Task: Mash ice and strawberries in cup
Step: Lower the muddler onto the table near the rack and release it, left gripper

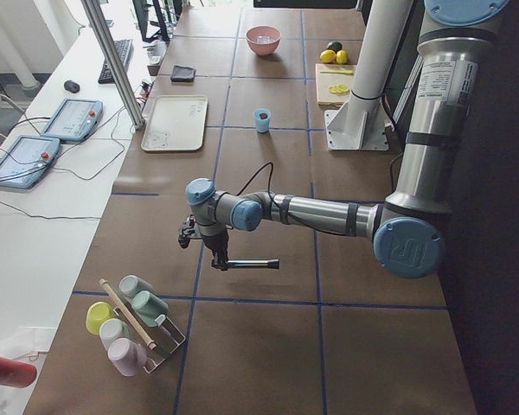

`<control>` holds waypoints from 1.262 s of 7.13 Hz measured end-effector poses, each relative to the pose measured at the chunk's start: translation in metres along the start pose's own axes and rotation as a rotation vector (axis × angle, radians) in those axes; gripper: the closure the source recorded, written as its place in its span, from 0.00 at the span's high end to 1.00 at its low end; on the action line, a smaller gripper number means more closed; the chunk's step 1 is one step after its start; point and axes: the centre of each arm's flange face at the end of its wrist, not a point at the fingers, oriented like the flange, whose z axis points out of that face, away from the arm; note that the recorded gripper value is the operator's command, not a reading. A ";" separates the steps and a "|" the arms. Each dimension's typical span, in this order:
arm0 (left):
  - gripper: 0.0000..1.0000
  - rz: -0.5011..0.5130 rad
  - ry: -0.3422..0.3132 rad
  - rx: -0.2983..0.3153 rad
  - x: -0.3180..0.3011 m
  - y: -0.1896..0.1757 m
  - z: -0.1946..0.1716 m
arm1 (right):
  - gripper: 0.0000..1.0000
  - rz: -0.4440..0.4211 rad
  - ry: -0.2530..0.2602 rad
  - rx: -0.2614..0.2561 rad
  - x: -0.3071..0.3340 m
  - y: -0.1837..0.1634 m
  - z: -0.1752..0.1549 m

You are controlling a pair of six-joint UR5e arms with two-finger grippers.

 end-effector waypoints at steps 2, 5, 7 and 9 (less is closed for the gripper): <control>0.00 0.002 0.004 0.004 -0.011 -0.002 0.016 | 1.00 0.003 0.000 0.001 0.000 0.000 0.000; 0.03 0.009 0.002 -0.002 -0.012 -0.001 0.023 | 1.00 0.004 -0.001 0.002 -0.001 -0.001 0.000; 0.06 0.013 0.001 -0.005 -0.010 0.000 0.025 | 1.00 0.005 0.000 0.001 -0.001 -0.001 0.000; 0.09 0.012 -0.002 -0.013 -0.012 0.000 0.029 | 1.00 0.004 0.000 0.001 0.000 -0.001 0.000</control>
